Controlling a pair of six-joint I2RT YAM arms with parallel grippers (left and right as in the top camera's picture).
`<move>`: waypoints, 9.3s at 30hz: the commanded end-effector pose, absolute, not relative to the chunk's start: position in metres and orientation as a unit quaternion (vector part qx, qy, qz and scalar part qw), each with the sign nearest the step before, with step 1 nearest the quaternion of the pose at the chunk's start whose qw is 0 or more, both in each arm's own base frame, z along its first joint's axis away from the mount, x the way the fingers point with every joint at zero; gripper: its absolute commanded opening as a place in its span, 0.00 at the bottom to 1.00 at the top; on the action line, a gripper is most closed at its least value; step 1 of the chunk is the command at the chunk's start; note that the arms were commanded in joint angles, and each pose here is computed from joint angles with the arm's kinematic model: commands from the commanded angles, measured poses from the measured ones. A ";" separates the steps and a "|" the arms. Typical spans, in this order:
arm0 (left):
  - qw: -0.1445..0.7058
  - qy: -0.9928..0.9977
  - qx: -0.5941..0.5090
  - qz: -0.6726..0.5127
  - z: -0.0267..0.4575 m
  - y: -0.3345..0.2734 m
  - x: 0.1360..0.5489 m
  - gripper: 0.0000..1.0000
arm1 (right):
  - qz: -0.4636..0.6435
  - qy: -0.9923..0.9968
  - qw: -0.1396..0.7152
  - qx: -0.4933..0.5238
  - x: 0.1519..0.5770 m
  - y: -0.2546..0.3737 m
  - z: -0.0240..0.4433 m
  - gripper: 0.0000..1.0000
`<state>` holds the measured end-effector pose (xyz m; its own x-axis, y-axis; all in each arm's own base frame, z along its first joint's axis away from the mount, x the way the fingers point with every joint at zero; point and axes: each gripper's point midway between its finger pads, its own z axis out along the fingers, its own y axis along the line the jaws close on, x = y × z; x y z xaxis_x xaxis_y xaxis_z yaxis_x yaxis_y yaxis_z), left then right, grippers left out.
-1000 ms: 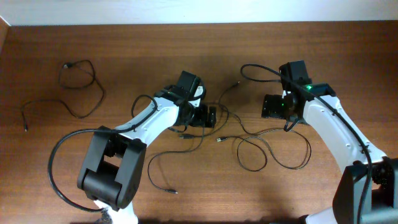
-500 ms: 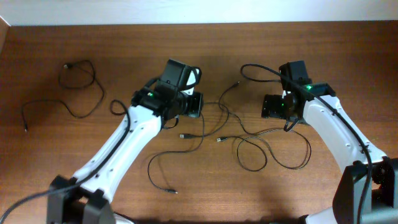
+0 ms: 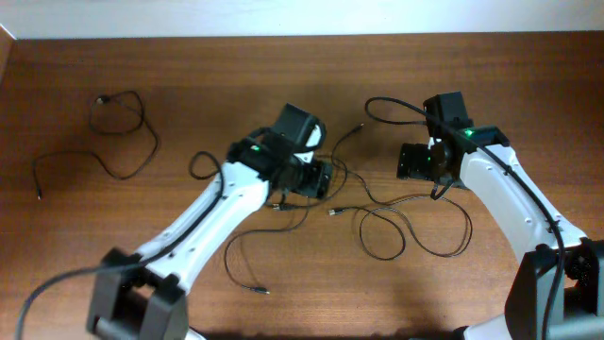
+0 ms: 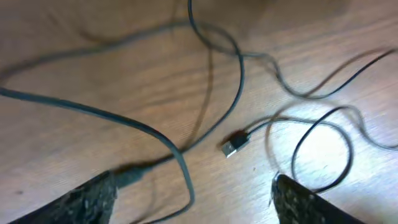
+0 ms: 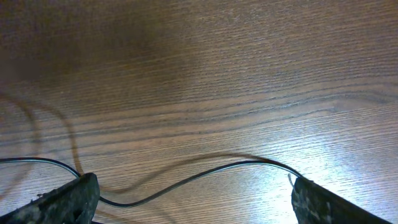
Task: Untangle cables
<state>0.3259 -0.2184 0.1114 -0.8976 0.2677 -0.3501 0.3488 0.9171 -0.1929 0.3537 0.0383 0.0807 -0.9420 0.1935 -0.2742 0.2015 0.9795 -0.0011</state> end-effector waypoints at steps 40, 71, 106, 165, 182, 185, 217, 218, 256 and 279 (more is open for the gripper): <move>0.161 0.953 0.258 -0.002 -0.010 -0.264 0.343 0.18 | -0.021 0.985 0.135 0.108 0.354 0.035 0.078 0.98; 0.181 0.950 0.255 -0.012 -0.015 -0.282 0.364 0.39 | -0.021 0.985 0.135 0.108 0.354 0.035 0.078 0.98; 0.732 0.649 -0.020 0.204 0.477 -0.061 0.440 0.00 | -0.021 0.985 0.135 0.108 0.354 0.035 0.078 0.99; 0.446 0.862 -0.032 0.239 0.191 0.092 0.538 0.99 | -0.021 0.985 0.135 0.108 0.354 0.035 0.078 0.98; 0.283 0.942 0.083 -0.158 0.160 -0.052 0.436 0.99 | -0.021 0.985 0.135 0.108 0.354 0.035 0.078 0.98; 0.221 0.955 0.093 -0.174 0.126 -0.071 0.409 0.99 | -0.021 0.985 0.135 0.108 0.354 0.035 0.078 0.98; 0.192 0.957 0.118 -0.180 0.102 -0.094 0.392 0.99 | 0.193 0.948 0.048 0.249 0.320 0.143 0.042 0.64; 0.192 0.957 0.118 -0.180 0.102 -0.094 0.392 0.99 | 0.198 0.944 0.050 0.261 0.321 0.145 0.040 0.65; 0.194 0.957 0.118 -0.180 0.102 -0.094 0.393 0.99 | 0.174 0.948 0.104 0.245 0.320 0.179 0.026 0.45; 0.190 0.968 0.076 -0.144 0.098 -0.080 0.396 0.99 | 0.078 0.918 0.171 -0.348 0.330 0.207 0.124 0.46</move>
<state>0.3957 -0.0915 0.1070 -0.8882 0.1648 -0.4290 0.3031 0.9118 -0.2772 0.3289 0.2071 0.1268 -0.8684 -0.3511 -0.3502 -0.4181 0.8982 0.1362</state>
